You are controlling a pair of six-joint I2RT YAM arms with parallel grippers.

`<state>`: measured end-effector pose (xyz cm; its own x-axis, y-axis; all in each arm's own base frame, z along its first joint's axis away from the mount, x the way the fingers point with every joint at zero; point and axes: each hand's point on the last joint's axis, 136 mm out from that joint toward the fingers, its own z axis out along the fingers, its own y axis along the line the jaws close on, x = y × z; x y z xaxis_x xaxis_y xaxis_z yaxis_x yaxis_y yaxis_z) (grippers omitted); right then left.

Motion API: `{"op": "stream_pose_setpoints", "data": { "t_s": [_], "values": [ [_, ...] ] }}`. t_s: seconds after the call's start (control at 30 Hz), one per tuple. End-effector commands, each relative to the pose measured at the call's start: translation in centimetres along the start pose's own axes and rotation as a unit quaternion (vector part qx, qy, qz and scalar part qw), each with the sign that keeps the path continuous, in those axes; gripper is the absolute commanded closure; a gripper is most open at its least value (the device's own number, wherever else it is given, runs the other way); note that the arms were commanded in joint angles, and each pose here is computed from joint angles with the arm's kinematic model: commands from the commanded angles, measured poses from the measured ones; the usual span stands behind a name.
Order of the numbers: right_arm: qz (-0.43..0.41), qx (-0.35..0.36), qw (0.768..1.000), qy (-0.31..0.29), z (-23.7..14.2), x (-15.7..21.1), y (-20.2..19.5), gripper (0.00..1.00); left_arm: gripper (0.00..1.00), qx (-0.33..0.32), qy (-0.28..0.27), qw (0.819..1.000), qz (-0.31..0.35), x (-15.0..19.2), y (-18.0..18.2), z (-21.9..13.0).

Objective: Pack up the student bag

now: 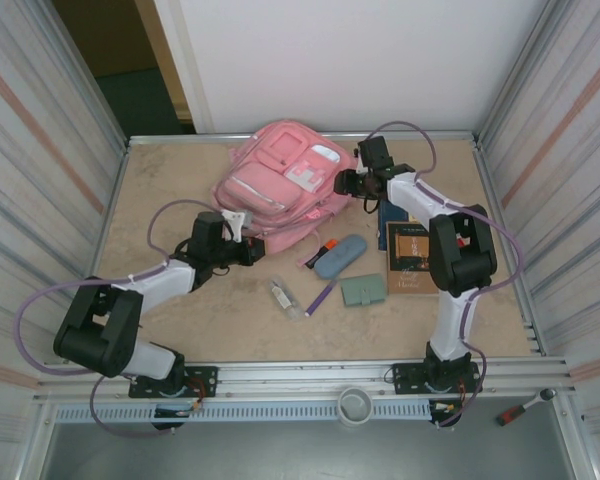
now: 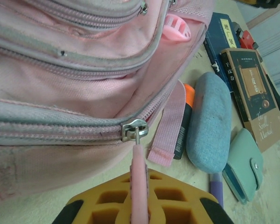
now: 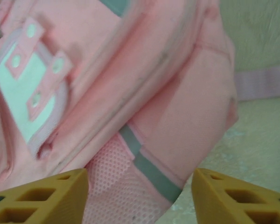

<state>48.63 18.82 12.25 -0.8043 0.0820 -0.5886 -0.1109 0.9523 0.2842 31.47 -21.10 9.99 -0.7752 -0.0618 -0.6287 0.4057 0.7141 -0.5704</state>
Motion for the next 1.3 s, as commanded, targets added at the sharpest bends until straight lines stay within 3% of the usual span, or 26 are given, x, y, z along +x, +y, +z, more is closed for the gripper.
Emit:
{"op": "stream_pose_setpoints", "data": {
  "t_s": [0.0, 0.1, 0.23, 0.4, 0.63, 0.77, 0.83, 0.97, 1.07, 1.27],
  "values": [
    [-0.154, -0.039, 0.986, -0.058, -5.1, -1.2, 5.4, 0.31, 1.00, 0.052, -0.019, 0.998, 0.017, -1.8, -2.4, 0.0],
    [-0.287, -0.152, 0.943, -0.074, -6.4, 3.1, 11.7, 0.24, 1.00, 0.066, -0.021, 0.997, 0.032, -2.1, -3.1, -0.2],
    [-0.435, -0.273, 0.852, -0.106, -7.9, 8.0, 16.3, 0.23, 1.00, 0.068, -0.016, 0.996, 0.053, -2.3, -3.6, -0.6],
    [-0.519, -0.280, 0.804, -0.078, -5.8, 11.2, 17.1, 0.21, 1.00, 0.074, -0.021, 0.995, 0.065, -2.6, -4.1, -1.1],
    [-0.560, -0.270, 0.780, -0.068, -2.3, 12.7, 17.2, 0.24, 1.00, 0.079, -0.019, 0.994, 0.078, -2.4, -4.5, -1.6],
    [-0.581, -0.241, 0.773, -0.076, -0.3, 12.3, 17.4, 0.30, 1.00, 0.079, -0.016, 0.994, 0.077, -2.1, -4.5, -1.8],
    [-0.589, -0.239, 0.768, -0.083, 0.1, 12.2, 17.8, 0.40, 1.00, 0.076, -0.014, 0.994, 0.075, -1.9, -4.4, -1.8],
    [-0.603, -0.206, 0.765, -0.094, 0.4, 11.8, 16.8, 0.75, 1.00, 0.035, -0.015, 0.997, 0.062, -1.8, -3.2, -2.2],
    [-0.618, -0.173, 0.760, -0.100, 0.2, 11.5, 14.5, 0.92, 1.00, -0.007, -0.016, 0.999, 0.035, -1.6, -1.3, -2.9],
    [-0.651, -0.112, 0.744, -0.101, 0.7, 9.9, 10.0, 0.98, 1.00, -0.093, -0.023, 0.995, -0.025, -0.4, 2.9, -4.2]
  ]
}}
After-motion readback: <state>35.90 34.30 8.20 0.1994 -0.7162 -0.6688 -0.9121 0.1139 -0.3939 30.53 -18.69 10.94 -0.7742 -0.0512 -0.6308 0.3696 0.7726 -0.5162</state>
